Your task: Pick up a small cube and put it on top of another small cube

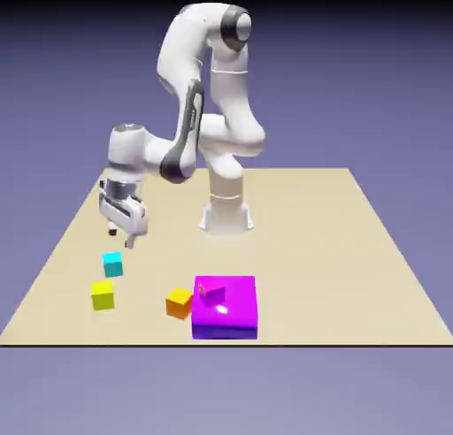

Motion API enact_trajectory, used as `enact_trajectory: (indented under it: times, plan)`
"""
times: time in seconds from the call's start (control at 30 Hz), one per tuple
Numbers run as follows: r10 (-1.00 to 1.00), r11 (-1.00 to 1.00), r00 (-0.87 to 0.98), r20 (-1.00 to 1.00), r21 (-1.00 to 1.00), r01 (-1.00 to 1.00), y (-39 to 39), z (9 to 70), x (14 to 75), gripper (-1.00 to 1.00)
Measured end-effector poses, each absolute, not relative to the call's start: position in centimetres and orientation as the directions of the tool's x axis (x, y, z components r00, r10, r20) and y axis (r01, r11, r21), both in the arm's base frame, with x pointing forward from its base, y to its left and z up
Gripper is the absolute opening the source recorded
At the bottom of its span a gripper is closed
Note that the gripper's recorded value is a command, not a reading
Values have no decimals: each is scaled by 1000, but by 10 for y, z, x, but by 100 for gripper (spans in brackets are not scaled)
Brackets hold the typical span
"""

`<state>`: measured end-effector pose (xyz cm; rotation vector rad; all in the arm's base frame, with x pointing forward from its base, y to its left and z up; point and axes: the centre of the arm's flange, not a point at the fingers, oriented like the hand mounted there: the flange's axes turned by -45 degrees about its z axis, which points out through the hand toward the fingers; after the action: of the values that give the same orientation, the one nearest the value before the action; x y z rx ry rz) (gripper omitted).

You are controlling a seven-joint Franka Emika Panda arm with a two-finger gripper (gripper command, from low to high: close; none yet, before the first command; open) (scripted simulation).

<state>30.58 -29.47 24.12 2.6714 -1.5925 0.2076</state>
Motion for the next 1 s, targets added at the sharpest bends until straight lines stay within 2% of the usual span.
enact_trajectory:
  times: [0.13,0.37,0.4,0.47,0.73,1.0]
  plan:
    - [-962,-275,275,6,0,-962,-332,197,254,0]
    - [-961,-275,275,6,0,-962,-332,132,254,0]
    - [-962,-275,275,6,0,-962,-332,127,254,-100]
    - [-962,-275,275,6,0,-962,-332,127,254,-100]
    - [-962,-275,275,7,0,-962,-332,197,254,-100]
    - [-794,-608,608,-5,2,-794,-337,212,305,-100]
